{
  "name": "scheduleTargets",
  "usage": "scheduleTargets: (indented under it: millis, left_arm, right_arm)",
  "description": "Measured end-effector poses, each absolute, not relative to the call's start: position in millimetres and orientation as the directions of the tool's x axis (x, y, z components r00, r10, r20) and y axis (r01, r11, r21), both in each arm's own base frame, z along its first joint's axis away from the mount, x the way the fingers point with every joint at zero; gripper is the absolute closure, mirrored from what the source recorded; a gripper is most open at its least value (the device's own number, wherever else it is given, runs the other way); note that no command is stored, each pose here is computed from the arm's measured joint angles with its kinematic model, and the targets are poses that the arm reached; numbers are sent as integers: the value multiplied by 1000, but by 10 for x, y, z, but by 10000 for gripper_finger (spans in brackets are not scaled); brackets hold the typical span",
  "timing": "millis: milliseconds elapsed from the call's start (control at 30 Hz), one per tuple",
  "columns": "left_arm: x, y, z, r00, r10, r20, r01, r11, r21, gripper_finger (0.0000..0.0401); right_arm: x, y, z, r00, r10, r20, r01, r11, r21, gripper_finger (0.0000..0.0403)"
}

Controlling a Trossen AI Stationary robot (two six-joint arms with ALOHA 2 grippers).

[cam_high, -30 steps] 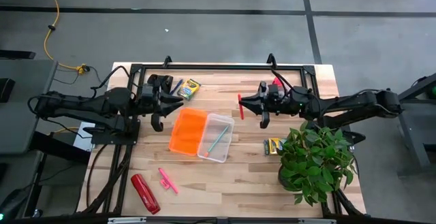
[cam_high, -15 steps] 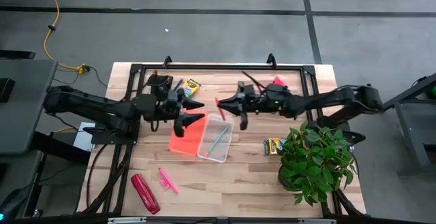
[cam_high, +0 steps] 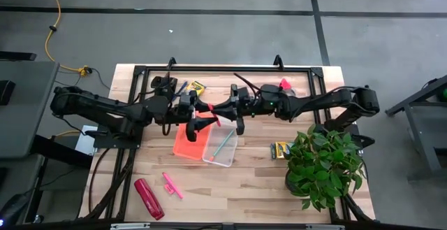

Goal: Pack school essentials
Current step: Put the orange pen in the supply box

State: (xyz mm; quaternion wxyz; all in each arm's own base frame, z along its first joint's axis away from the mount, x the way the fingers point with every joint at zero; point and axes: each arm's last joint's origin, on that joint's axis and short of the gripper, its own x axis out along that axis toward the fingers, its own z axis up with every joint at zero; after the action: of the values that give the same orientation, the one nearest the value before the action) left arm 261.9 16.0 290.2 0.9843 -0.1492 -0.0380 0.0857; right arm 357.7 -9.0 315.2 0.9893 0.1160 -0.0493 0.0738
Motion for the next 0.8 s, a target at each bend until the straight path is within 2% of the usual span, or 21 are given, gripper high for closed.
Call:
scheduleTargets:
  millis: [100,200,467,533,800]
  left_arm:
    - [2619,160,2901,982,180,49,-159,946,-281,193]
    - [2619,162,2902,982,184,50,-163,946,-280,225]
    - [2618,166,2902,977,207,49,-186,942,-280,360]
    - [2617,167,2904,976,210,51,-188,943,-275,383]
    - [2604,167,2912,977,209,50,-191,950,-246,367]
  right_arm:
    - [3576,-89,3157,984,135,120,-159,961,228,396]
    - [3575,-89,3167,982,134,130,-161,961,226,396]
    - [3575,-93,3172,982,128,135,-156,961,226,396]
    - [3575,-92,3172,982,128,136,-156,961,227,396]
    - [3575,-93,3172,982,128,136,-161,948,274,378]
